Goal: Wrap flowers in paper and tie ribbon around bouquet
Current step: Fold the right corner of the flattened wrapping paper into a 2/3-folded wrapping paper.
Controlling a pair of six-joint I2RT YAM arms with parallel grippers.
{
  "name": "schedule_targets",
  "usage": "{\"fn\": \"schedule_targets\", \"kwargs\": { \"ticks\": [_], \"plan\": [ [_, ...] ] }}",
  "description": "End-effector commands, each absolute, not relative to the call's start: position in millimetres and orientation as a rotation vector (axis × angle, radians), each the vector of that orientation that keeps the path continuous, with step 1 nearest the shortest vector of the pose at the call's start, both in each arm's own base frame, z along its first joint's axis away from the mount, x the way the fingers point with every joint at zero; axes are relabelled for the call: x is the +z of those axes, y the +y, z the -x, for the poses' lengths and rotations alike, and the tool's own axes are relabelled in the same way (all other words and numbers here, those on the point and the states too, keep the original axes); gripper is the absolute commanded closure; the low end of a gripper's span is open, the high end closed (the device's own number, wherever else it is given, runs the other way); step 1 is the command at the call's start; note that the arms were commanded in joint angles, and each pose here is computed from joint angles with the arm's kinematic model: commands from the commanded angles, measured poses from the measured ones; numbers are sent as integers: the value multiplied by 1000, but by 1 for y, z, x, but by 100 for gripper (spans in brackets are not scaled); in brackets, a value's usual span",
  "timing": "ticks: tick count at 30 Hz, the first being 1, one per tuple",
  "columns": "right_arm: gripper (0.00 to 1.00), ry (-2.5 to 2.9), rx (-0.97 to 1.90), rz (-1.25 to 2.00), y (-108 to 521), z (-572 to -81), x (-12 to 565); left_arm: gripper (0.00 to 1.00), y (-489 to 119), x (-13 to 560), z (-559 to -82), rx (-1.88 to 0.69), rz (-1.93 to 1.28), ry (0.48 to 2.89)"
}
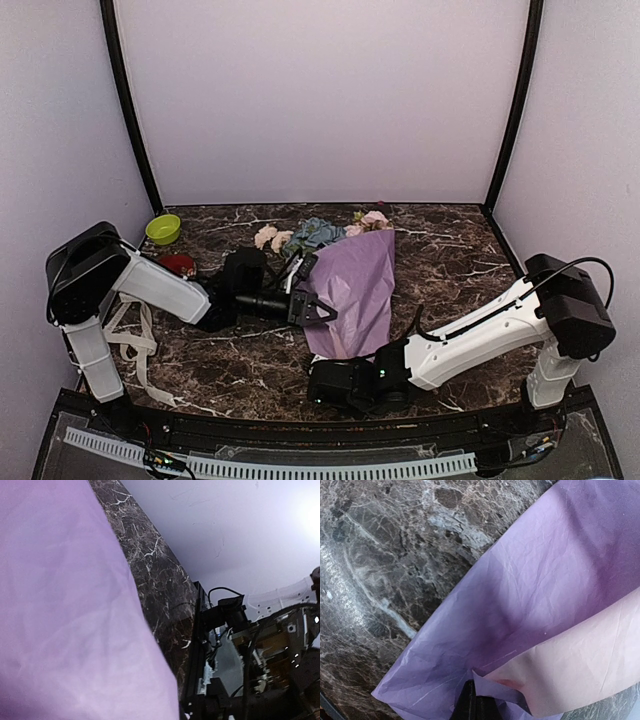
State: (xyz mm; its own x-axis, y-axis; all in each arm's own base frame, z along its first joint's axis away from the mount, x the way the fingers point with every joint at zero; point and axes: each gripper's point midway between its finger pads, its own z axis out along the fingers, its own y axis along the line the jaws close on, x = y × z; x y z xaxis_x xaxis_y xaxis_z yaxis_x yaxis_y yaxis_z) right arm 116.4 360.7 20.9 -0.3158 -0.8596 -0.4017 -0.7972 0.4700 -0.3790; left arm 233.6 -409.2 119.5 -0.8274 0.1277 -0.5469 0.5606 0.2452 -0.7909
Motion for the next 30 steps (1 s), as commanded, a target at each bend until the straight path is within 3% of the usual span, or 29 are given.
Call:
{"fn": "schedule_targets", "kwargs": {
  "ticks": [1, 6, 11, 18, 25, 27, 30],
  "plan": [
    [100, 2154, -136, 1392, 367, -111, 22, 100, -402, 127, -240, -1582, -601, 2111],
    [99, 2146, -160, 1379, 366, -114, 33, 100, -370, 90, -253, -1398, -529, 2300],
    [81, 2152, -61, 1329, 370, -111, 58, 100, -344, 50, -256, -1189, -569, 2410],
    [60, 2163, 86, 1362, 367, -96, 82, 100, -335, 23, -260, -1151, -608, 2432],
    [43, 2179, 523, 1222, 372, -86, 147, 100, -326, 10, -255, -1182, -594, 2440],
    [44, 2191, 695, 1119, 377, -100, 160, 100, -326, 9, -254, -1196, -595, 2427],
    [57, 2164, 775, 1002, 390, -125, 161, 100, -324, 8, -254, -1206, -581, 2428]
  ]
}}
